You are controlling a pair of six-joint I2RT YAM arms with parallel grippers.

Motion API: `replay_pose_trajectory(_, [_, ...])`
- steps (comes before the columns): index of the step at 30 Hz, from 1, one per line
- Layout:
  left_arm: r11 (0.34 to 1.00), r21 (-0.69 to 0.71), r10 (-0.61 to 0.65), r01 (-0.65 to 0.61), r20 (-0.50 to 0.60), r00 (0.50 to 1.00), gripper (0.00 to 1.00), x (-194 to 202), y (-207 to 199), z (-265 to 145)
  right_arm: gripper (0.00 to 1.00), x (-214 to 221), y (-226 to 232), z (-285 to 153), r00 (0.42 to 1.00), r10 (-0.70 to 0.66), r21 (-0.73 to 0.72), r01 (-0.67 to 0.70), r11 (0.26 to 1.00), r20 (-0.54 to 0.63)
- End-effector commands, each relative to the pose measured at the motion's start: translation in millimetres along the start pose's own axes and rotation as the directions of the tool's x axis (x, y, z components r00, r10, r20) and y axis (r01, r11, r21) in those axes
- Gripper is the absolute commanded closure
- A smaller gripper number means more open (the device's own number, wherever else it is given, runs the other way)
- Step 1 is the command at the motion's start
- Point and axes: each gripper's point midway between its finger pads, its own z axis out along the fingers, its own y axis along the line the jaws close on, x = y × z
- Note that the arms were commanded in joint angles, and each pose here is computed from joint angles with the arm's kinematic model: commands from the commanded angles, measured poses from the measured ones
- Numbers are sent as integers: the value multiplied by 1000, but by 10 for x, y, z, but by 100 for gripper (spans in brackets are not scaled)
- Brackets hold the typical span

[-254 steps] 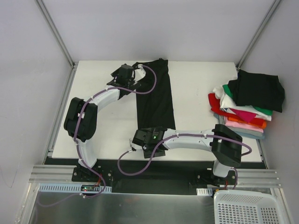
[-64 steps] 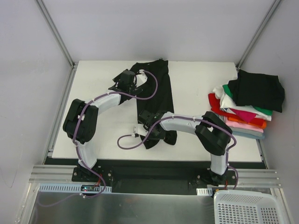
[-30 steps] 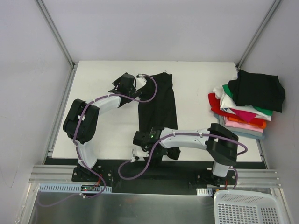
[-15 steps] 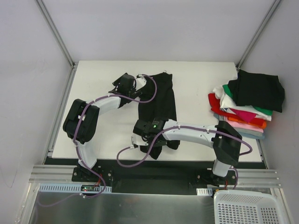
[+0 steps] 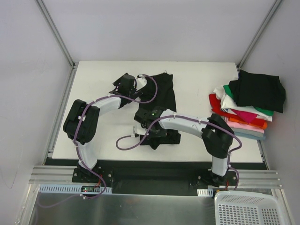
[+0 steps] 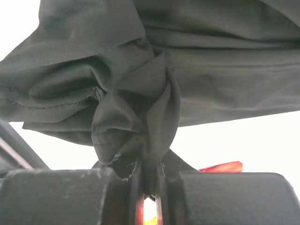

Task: Fold and stack the t-shirts
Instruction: Fold the tshirt

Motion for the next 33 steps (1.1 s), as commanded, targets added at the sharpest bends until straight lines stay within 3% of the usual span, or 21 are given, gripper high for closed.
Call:
replay_pose_trajectory(1, [1000,-26,-10,11,22,1000,1,-84,33,-24,99,-19,-144,39,999,-32,-12,32,999,-5])
replay_pose_trajectory(33, [1000,-25,-11,11,18,1000,1,-120,17,82,99,43,-844,89,1000,20,64,-19,998,-14])
